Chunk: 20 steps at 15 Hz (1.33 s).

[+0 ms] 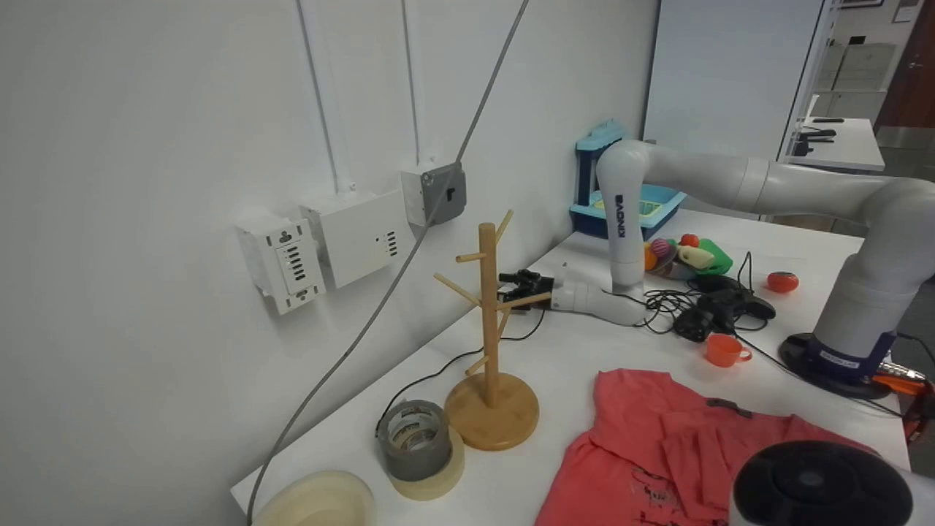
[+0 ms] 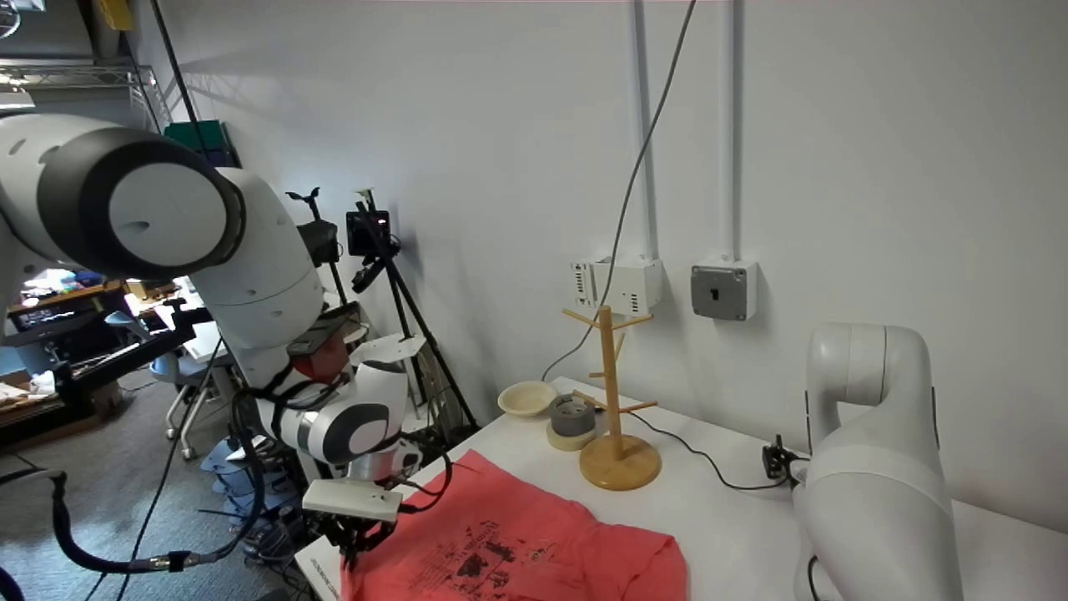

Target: Unfold the T-shirt on the table.

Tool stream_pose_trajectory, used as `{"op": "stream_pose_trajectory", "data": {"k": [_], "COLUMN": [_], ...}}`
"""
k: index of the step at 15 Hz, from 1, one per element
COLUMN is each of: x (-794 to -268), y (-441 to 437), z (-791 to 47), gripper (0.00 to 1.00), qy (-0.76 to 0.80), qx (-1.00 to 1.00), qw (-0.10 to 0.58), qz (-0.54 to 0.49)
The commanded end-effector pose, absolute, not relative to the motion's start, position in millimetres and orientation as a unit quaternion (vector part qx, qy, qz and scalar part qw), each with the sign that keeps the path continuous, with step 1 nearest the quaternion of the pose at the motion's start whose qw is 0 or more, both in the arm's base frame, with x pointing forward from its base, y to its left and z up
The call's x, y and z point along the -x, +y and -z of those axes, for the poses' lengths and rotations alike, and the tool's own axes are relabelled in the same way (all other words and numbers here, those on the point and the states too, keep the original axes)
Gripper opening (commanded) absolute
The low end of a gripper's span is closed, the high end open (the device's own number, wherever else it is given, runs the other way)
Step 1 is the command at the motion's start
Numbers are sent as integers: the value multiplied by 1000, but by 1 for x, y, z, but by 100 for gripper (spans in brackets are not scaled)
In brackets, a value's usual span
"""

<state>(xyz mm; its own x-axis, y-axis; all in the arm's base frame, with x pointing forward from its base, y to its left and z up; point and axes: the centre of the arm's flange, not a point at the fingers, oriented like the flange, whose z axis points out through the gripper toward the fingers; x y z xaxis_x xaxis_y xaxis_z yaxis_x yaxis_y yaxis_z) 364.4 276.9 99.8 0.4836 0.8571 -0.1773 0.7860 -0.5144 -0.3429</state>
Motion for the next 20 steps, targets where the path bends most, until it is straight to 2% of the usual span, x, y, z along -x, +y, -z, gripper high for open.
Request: {"op": "stream_pose_trajectory", "data": {"k": [1, 10, 11, 12, 14, 20], "x": [-348, -316, -314, -313, -310, -303], "y": [276, 282, 282, 281, 280, 282], "z": [-116, -114, -114, -113, -112, -122], "gripper": [1, 1, 7, 30, 35, 78], "qy": [-487, -466, -464, -463, -463, -458], "qx": [847, 840, 840, 840, 839, 832], "qw": [114, 153, 153, 152, 152, 165], "qz": [-183, -232, -235, -238, -242, -265]}}
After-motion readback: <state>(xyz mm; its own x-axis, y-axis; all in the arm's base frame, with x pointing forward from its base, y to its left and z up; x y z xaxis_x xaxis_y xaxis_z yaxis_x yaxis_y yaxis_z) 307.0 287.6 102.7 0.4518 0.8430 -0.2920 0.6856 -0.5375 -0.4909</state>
